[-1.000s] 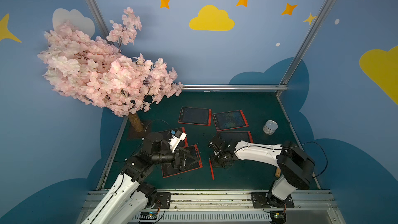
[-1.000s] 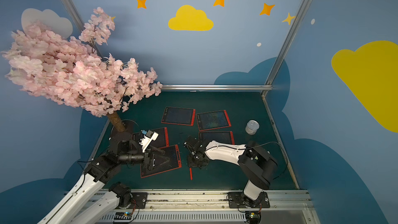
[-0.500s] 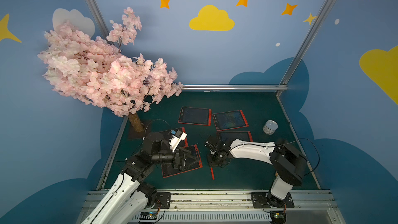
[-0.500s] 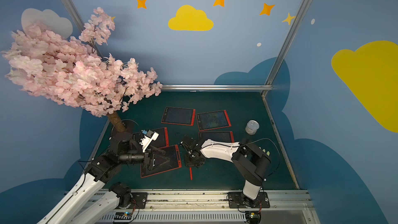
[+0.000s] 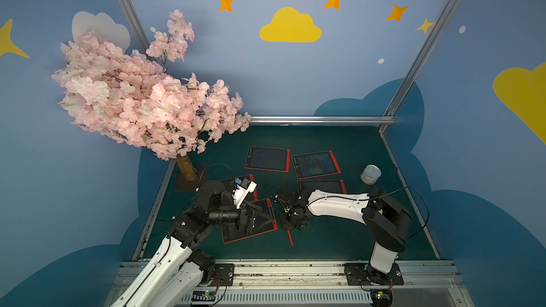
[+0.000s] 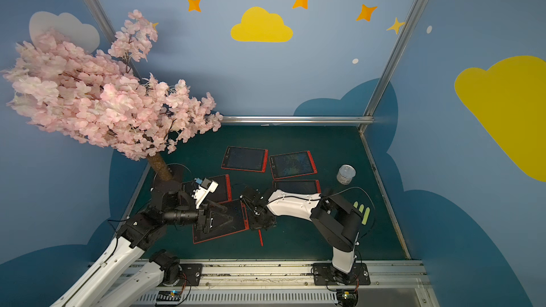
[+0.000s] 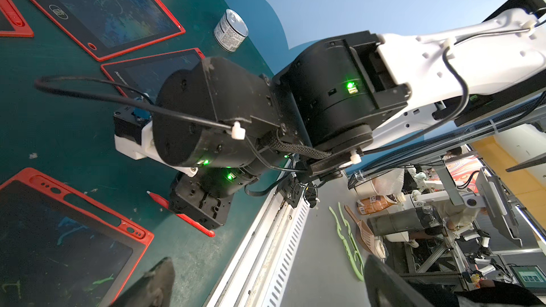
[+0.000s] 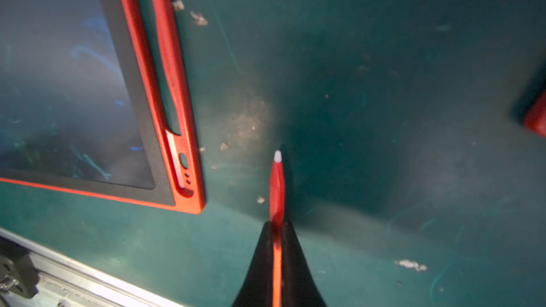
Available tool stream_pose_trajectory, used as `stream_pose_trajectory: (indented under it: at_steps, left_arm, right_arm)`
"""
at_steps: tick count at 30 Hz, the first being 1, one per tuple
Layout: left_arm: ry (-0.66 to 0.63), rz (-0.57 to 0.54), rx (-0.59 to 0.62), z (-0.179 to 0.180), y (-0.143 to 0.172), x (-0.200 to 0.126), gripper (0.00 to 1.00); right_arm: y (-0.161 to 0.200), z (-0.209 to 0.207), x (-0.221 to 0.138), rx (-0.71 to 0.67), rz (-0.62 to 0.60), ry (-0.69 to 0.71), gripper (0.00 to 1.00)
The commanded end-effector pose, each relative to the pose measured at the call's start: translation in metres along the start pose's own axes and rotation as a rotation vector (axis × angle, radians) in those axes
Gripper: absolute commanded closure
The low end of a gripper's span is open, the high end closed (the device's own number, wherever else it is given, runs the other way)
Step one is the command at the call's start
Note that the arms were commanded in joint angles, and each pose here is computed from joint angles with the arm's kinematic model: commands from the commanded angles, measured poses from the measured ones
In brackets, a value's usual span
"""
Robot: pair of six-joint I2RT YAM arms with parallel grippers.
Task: Place the stylus back onto the writing tablet
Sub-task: Pick up the stylus from the center of the board.
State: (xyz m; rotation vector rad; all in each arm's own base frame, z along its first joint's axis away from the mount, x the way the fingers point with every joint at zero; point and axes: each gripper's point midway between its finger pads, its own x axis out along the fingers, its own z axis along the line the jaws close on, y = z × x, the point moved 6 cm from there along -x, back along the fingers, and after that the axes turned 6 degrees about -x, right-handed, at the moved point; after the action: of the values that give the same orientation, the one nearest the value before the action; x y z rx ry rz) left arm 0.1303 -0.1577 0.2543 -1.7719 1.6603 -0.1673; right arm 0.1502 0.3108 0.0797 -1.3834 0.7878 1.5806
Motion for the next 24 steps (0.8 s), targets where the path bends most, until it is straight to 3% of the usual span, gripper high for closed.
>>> stream_pose_trajectory:
  at_steps: [1, 24]
  left_arm:
    - [0.017, 0.005, 0.017, 0.0003, 0.0017, 0.0014, 0.02]
    - [0.015, 0.012, 0.008, 0.0017, 0.0016, 0.0028, 0.02]
  right_arm:
    - [0.0042, -0.0032, 0.0063, -0.027, 0.033, 0.068, 0.91]
    - [0.0004, 0.0028, 0.0131, -0.069, 0.059, 0.119, 0.93]
